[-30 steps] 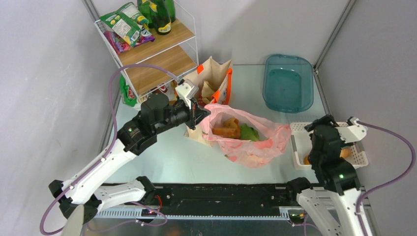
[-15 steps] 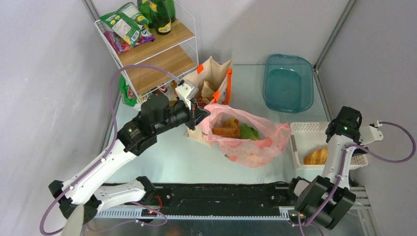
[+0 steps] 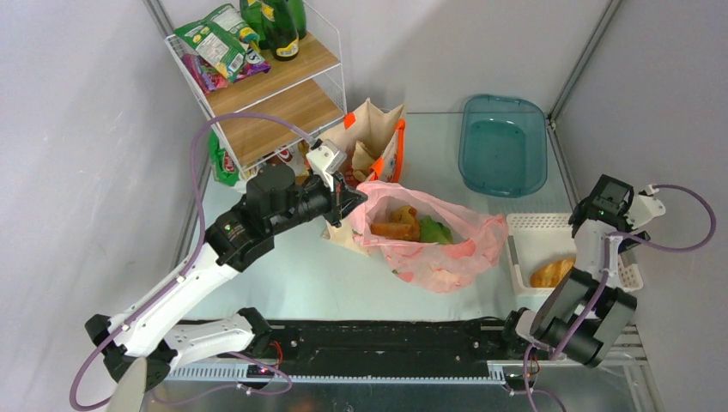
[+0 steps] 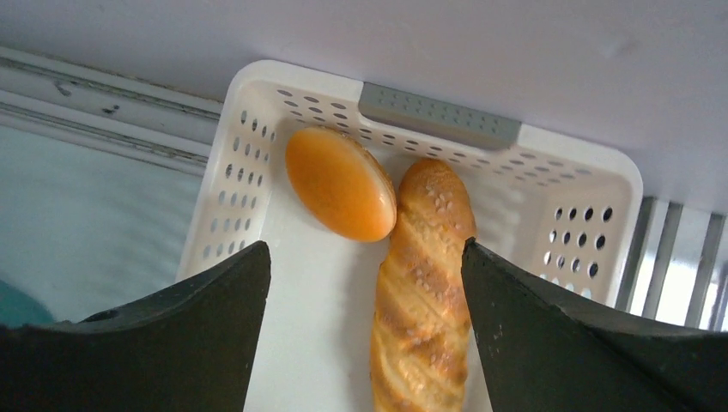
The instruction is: Place the mixed food into the grocery bags and tie them
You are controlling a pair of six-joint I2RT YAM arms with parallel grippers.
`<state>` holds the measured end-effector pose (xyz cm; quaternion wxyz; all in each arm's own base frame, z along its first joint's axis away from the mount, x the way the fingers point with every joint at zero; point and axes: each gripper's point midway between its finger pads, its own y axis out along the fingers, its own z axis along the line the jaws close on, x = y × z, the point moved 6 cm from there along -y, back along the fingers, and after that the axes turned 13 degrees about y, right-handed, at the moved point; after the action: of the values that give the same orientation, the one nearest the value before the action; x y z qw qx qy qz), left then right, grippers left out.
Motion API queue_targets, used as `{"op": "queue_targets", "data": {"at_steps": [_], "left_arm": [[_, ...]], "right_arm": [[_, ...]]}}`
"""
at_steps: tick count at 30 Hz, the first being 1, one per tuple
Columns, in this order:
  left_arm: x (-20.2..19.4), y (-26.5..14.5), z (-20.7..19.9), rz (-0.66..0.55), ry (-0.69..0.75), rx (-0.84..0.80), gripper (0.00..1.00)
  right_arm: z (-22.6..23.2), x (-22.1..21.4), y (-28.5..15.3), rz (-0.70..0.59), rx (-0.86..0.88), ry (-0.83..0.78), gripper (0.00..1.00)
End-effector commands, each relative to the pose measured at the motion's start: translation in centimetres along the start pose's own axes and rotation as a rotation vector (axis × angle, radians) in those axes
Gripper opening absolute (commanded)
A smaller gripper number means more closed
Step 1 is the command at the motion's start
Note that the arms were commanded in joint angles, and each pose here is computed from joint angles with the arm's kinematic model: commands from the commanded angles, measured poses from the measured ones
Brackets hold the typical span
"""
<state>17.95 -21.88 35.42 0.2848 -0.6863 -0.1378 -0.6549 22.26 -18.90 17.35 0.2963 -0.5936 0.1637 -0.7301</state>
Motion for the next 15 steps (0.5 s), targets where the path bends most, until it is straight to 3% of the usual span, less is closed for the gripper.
{"op": "queue_targets", "data": {"at_steps": [1, 8, 15], "left_arm": [[0.5, 0.1, 0.3, -0.029, 0.031, 0.007, 0.00], [0.1, 0.5, 0.5, -0.016, 0.035, 0.016, 0.00], [-0.6, 1.3, 0.6, 0.015, 0.037, 0.006, 0.00]], "right_arm": [[1.9, 1.2, 1.6, -0.097, -0.015, -0.116, 0.86], [2.5, -1.1, 5.7, -0.003, -0.176, -0.202, 0.90], [1.3, -2.2, 8.8, 0.145, -0.181, -0.121, 0.85]]}}
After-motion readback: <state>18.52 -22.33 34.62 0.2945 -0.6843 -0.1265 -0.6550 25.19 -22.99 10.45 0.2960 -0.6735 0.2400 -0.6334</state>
